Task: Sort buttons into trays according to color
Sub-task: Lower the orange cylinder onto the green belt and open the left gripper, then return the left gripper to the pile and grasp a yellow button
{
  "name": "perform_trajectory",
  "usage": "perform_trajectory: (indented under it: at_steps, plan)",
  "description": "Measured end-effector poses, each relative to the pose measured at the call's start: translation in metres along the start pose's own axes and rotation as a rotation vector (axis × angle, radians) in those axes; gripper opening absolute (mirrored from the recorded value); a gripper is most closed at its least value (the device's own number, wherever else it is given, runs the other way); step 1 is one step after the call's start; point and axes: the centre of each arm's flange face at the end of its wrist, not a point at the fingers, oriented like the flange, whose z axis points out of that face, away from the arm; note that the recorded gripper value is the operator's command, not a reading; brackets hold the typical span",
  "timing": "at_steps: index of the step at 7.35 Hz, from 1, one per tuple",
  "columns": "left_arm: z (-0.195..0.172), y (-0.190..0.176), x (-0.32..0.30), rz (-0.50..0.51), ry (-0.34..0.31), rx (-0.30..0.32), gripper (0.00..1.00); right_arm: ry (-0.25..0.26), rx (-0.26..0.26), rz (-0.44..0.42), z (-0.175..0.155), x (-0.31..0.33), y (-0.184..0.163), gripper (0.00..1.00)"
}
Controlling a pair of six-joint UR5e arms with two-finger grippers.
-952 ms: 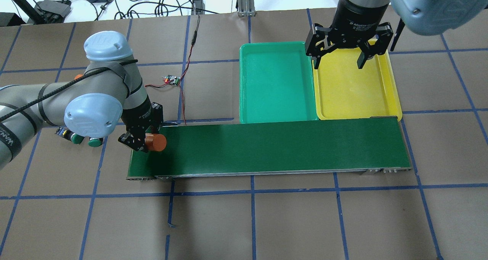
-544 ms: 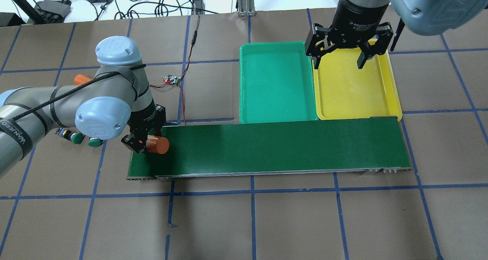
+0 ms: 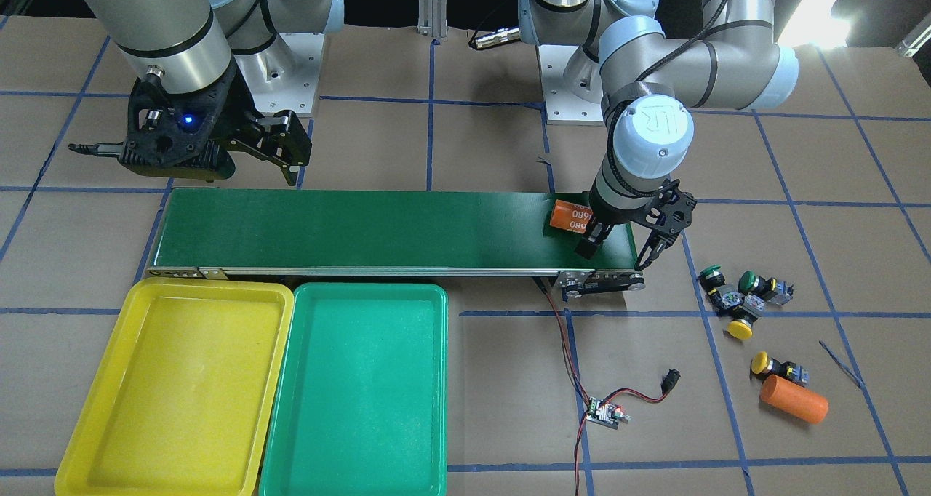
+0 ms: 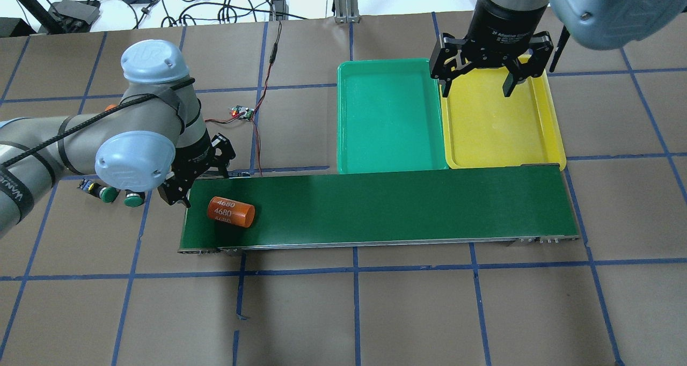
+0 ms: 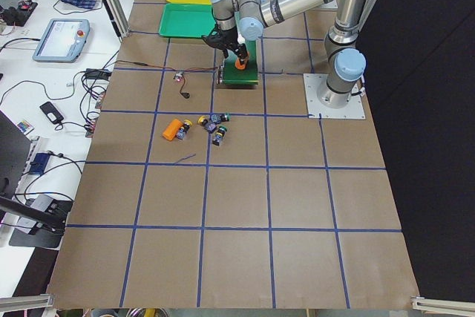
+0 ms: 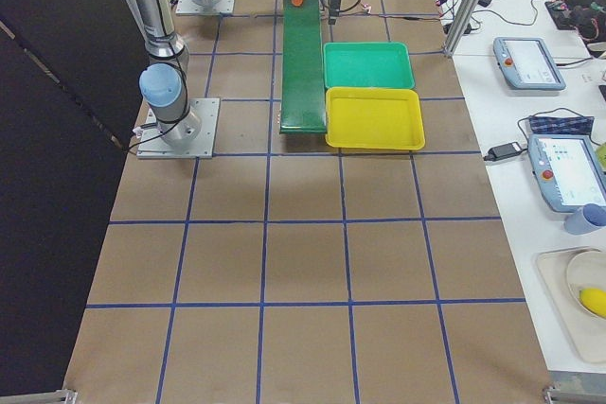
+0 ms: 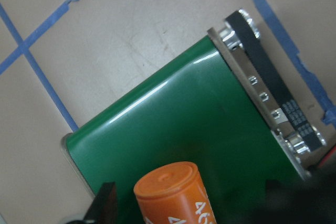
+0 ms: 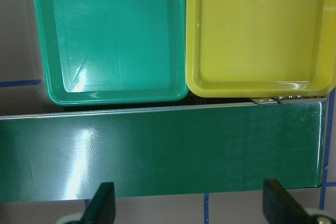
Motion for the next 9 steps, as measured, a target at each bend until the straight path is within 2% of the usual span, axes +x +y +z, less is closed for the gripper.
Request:
perform_trajectory:
  at_steps: [2, 4, 5, 7, 9]
  plan:
    - [-0.007, -0.076, -0.052, 0.28, 0.028, 0.035, 1.0, 0.0, -0.001, 0.0, 0.0, 0.0, 0.0, 1.0]
    - [0.008, -0.147, -0.105, 0.469, 0.051, 0.105, 1.0, 0.0, -0.001, 0.0, 0.0, 0.0, 0.0, 1.0]
    - [0.021, -0.171, -0.12, 0.556, 0.051, 0.12, 1.0, 0.0, -0.001, 0.0, 0.0, 0.0, 0.0, 1.0]
    - [0.044, -0.211, -0.122, 0.693, 0.099, 0.148, 1.0, 0.0, -0.001, 0.0, 0.0, 0.0, 0.0, 1.0]
    - [0.07, -0.233, -0.111, 0.893, 0.122, 0.14, 0.99, 0.0, -0.002, 0.001, 0.001, 0.001, 0.0, 1.0]
